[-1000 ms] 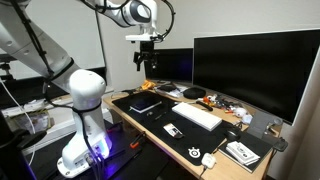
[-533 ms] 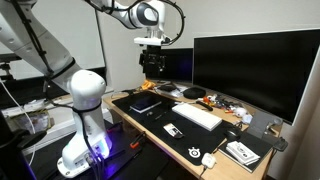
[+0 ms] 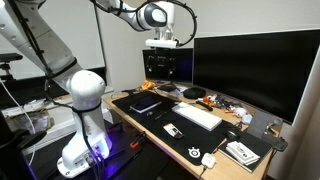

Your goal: Move the white object near the mouse to the left

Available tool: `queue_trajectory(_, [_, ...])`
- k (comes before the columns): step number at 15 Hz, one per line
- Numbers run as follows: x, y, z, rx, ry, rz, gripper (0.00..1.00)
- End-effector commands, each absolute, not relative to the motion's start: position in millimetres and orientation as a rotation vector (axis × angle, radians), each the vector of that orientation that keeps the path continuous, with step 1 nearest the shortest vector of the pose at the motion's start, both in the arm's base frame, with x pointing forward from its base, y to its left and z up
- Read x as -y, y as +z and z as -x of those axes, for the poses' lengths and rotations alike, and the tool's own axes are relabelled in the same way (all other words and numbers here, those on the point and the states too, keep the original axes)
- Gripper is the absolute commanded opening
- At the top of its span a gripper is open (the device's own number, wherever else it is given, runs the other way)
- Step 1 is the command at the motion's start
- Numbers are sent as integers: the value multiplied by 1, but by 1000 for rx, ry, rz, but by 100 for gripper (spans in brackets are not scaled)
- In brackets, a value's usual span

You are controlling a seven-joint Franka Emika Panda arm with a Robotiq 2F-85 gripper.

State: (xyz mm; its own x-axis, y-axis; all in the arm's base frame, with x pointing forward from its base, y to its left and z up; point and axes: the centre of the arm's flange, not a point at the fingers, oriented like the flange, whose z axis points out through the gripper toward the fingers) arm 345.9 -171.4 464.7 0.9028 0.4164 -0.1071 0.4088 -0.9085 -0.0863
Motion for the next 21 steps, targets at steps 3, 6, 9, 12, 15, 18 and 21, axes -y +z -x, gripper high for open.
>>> queue_trajectory(3, [212,459,-348,897,236,3004,100])
queue_trajectory(6, [226,452,-350,991,284,2986,100])
queue_trajectory(9, [214,450,-343,932,265,2978,100])
queue_trajectory(12, [213,451,-343,938,266,2978,100])
queue_trajectory(15, [212,449,-343,962,236,2992,100])
queue_trajectory(18, [223,446,-352,955,199,2969,100])
queue_trajectory(21, [244,437,-362,927,173,2945,100])
